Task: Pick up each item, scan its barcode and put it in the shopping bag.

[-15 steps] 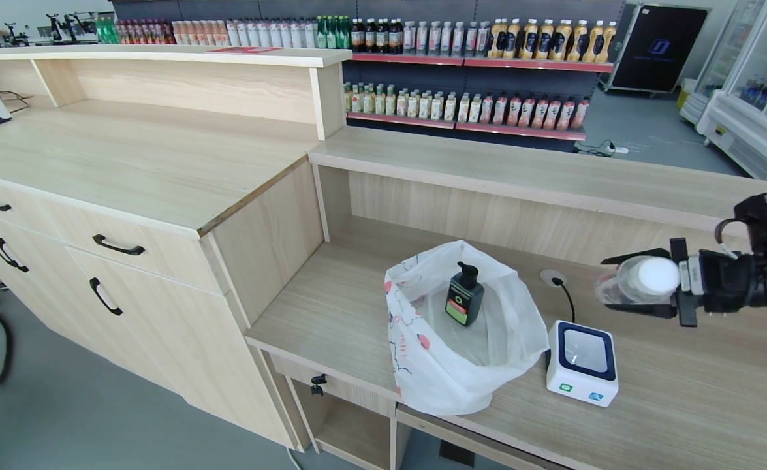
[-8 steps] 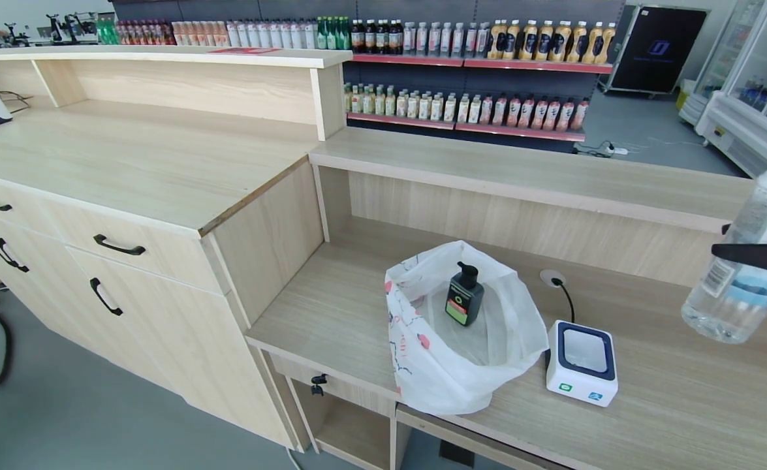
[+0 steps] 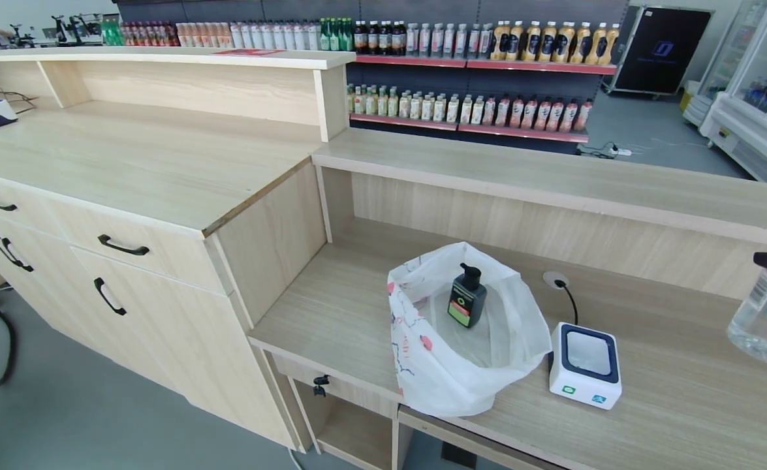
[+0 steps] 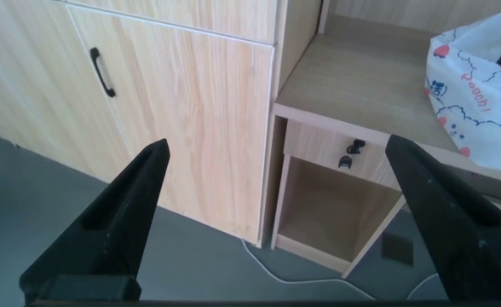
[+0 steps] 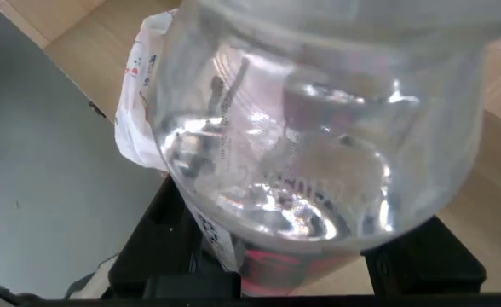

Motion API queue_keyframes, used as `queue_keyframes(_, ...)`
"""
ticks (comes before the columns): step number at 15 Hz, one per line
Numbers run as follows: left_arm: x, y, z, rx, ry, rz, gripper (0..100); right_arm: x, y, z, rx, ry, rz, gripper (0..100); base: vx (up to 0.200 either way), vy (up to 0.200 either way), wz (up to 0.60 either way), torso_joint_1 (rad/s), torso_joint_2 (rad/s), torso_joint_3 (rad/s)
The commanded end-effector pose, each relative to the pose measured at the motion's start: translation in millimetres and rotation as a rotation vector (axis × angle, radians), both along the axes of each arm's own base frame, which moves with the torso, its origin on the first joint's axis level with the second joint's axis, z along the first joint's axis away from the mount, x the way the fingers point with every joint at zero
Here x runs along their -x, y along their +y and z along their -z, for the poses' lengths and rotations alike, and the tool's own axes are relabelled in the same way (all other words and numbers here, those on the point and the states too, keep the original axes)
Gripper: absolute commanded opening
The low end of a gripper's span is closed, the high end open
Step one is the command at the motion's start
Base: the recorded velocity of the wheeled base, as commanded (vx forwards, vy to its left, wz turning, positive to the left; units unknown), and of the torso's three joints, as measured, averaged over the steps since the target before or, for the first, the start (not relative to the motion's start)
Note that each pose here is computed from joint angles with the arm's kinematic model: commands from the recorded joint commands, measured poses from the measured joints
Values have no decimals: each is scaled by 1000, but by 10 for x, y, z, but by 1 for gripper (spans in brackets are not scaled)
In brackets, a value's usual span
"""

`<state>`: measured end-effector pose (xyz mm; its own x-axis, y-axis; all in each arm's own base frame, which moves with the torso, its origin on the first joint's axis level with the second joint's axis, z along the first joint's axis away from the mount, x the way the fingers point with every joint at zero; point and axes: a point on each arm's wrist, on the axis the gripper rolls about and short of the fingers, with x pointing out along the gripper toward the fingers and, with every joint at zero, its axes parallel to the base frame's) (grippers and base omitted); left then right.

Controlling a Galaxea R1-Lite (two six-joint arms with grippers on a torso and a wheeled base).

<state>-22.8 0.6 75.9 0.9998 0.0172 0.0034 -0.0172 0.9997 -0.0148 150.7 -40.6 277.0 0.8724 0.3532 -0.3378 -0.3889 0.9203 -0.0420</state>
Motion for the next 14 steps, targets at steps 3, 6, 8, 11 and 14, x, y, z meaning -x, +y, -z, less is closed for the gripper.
queue_keyframes(3,0,0,-1,1,-1,-1,100,-254,471,32,-3,-80,-25,0,0,0,600,7,6,1)
queue_keyframes(6,0,0,-1,1,-1,-1,100,-614,600,489,21,-76,-94,0,0,0,0,0,0,0)
queue_keyframes(8,0,0,-1,1,-1,-1,100,-835,600,892,27,-77,-91,0,0,0,0,0,0,0)
queue_keyframes(11,0,0,-1,1,-1,-1,100,-1033,598,1311,25,-65,-91,0,0,0,0,0,0,0)
queue_keyframes(14,0,0,-1,1,-1,-1,100,-1099,616,1449,5,-24,-145,0,0,0,0,0,0,0)
